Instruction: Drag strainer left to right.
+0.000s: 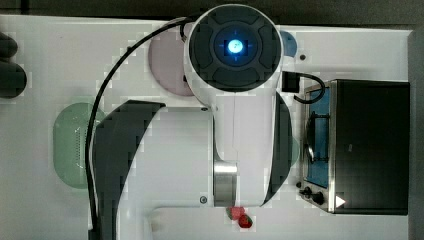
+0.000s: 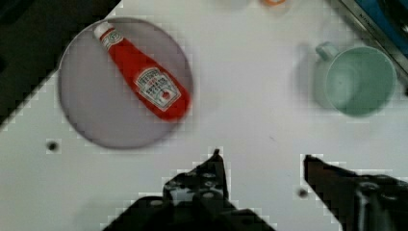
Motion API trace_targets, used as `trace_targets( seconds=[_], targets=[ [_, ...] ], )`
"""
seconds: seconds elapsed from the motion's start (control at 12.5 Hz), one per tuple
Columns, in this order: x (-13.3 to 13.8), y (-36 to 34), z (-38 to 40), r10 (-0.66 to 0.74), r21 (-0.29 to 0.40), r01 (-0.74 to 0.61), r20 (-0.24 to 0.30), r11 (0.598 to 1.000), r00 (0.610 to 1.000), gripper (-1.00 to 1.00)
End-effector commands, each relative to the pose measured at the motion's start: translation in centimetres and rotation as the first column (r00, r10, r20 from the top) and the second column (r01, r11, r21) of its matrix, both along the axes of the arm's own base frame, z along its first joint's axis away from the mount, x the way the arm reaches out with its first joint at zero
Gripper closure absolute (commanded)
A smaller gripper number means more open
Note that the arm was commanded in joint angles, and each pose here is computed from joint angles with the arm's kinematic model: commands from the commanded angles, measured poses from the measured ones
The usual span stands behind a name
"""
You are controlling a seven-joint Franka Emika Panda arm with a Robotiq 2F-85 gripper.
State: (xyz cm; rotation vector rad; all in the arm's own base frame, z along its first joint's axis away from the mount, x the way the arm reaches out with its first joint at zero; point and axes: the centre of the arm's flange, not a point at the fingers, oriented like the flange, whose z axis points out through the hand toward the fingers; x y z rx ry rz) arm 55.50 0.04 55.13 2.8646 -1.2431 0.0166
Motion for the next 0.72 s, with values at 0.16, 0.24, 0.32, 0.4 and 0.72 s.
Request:
trace_targets(
  seconds=[0.16, 0.24, 0.32, 0.4, 0.72],
  targets=[
    [-11.3, -3.2, 8.5, -0.092, 0.014, 0.092, 0.018, 0.996, 0.996, -0.82],
    [-11.2, -2.8, 8.4, -0.09, 0.014, 0.09, 0.017, 0.996, 0.996, -0.99],
    [-11.0, -1.8, 8.2, -0.08, 0.014, 0.08, 0.014, 0.997, 0.997, -1.0],
    [-10.6, -0.1, 7.7, -0.052, 0.016, 0.052, 0.005, 0.999, 0.999, -1.0],
    [-9.4, 9.9, 4.0, 0.012, -0.026, -0.014, -0.066, 1.0, 0.998, -1.0]
  ],
)
